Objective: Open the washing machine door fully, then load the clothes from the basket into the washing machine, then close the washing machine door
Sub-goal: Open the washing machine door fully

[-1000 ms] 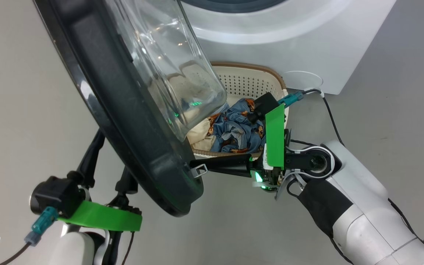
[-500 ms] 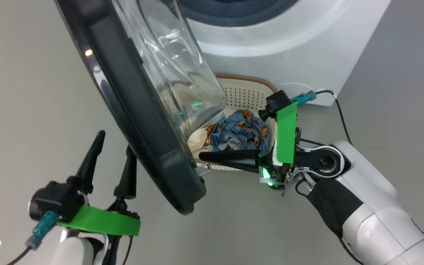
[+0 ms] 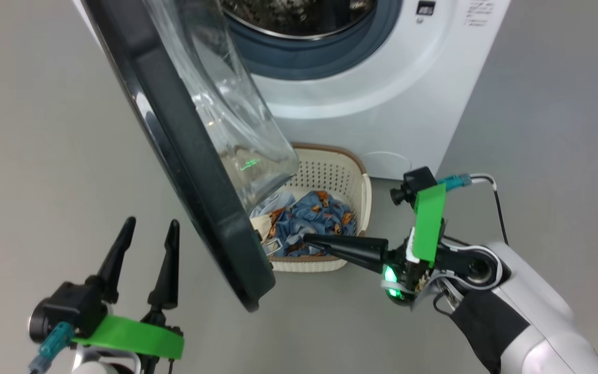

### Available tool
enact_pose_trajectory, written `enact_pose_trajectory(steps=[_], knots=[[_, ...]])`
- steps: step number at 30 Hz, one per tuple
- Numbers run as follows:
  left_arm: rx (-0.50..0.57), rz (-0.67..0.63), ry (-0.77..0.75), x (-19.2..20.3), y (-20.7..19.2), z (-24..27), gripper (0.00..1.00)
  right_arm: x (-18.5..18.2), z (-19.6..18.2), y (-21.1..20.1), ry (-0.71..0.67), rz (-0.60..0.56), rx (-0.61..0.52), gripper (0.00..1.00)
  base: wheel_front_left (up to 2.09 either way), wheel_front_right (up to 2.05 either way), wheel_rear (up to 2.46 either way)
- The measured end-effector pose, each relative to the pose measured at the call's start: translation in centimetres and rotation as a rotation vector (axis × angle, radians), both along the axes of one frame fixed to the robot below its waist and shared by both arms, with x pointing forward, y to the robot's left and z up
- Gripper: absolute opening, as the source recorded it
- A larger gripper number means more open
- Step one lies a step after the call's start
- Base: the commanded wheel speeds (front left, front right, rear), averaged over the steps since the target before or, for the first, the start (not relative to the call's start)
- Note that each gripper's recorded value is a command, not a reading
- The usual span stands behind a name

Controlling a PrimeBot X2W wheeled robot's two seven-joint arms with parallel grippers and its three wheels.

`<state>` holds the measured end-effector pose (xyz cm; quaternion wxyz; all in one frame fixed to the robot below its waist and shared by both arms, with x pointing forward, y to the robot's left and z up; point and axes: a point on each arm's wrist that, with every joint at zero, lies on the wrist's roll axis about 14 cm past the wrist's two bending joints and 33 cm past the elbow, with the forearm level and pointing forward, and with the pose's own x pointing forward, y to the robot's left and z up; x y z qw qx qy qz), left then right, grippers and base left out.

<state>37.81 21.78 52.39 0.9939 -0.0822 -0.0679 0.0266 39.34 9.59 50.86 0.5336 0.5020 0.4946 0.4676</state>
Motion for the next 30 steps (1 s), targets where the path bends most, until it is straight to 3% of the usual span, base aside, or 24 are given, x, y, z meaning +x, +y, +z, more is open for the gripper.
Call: enact_pose_trajectory(steps=[26, 27, 29, 30], knots=[[-0.018, -0.041, -0.027, -2.1, -1.4, 0.5, 1.0, -1.9, 0.2, -10.4, 0.014, -0.409, -0.002, 0.0, 0.0, 0.0, 0.0], [-0.02, -0.044, -0.025, -2.1, -1.6, 0.4, 1.0, -2.0, 0.1, -10.8, 0.014, -0.429, -0.003, 0.09, 0.0, 0.0, 0.0], [-0.023, -0.049, -0.026, -2.0, -1.8, 0.4, 1.0, -1.7, 0.2, -11.7, 0.006, -0.48, -0.001, 0.43, 0.0, 0.0, 0.0], [-0.024, -0.052, -0.027, -2.0, -1.9, 0.4, 1.0, -1.4, 0.4, -12.1, -0.004, -0.511, 0.0, 0.87, 0.0, 0.0, 0.0]])
